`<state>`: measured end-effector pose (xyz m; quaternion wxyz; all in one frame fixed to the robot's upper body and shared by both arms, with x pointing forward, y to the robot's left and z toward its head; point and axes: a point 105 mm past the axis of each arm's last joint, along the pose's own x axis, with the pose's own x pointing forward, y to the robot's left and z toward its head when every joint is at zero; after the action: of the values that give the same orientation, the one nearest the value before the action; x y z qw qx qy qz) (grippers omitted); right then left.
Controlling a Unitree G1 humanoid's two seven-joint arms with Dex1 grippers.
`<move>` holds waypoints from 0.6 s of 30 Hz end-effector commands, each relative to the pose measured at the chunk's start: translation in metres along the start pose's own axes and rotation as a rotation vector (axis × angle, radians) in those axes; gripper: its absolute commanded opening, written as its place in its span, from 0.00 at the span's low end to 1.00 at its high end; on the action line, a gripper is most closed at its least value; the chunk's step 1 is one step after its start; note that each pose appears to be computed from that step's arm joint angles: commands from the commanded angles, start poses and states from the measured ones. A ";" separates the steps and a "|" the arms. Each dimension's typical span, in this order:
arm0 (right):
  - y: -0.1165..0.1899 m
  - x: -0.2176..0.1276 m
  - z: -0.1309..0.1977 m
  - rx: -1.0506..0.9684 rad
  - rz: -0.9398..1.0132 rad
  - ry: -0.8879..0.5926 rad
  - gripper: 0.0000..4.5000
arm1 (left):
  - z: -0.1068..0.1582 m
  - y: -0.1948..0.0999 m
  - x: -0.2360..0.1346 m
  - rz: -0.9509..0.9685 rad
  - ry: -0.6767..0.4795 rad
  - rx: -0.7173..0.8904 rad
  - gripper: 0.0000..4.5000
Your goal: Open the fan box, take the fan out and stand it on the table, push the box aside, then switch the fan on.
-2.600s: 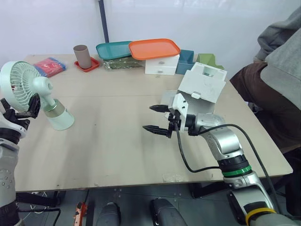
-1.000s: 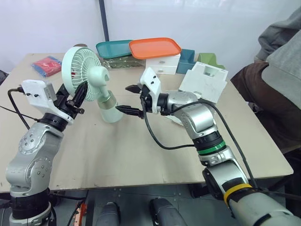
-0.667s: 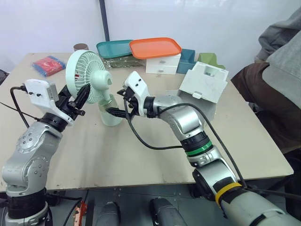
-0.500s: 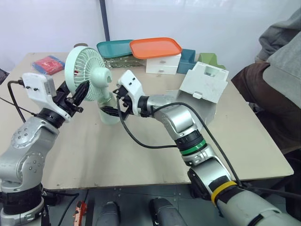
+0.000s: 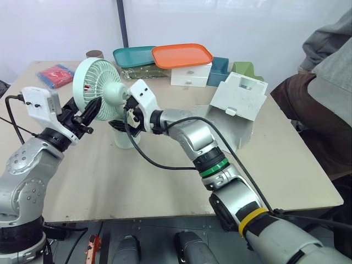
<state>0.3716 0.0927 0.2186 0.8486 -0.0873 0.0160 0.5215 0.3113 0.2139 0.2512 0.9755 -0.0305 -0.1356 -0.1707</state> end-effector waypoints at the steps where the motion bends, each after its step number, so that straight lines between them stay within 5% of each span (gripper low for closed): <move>1: -0.003 0.000 0.020 -0.033 -0.017 -0.060 1.00 | 0.025 -0.005 -0.003 -0.021 -0.083 0.044 0.43; 5: -0.005 -0.001 0.016 -0.038 -0.020 -0.053 1.00 | 0.026 -0.006 -0.004 -0.025 -0.083 0.044 0.43; 8: -0.007 -0.001 0.013 -0.035 -0.026 -0.042 0.84 | 0.027 -0.005 -0.004 -0.017 -0.085 0.034 0.43; 11: -0.007 0.000 0.012 -0.030 -0.031 -0.039 0.52 | 0.027 -0.006 -0.004 -0.025 -0.081 0.040 0.43; 18: -0.003 0.005 0.006 -0.033 -0.023 -0.016 0.52 | 0.028 -0.007 -0.003 -0.023 -0.092 0.035 0.43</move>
<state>0.3787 0.0922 0.2096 0.8552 -0.0946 0.0227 0.5091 0.3118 0.2132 0.2487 0.9763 -0.0383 -0.1246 -0.1726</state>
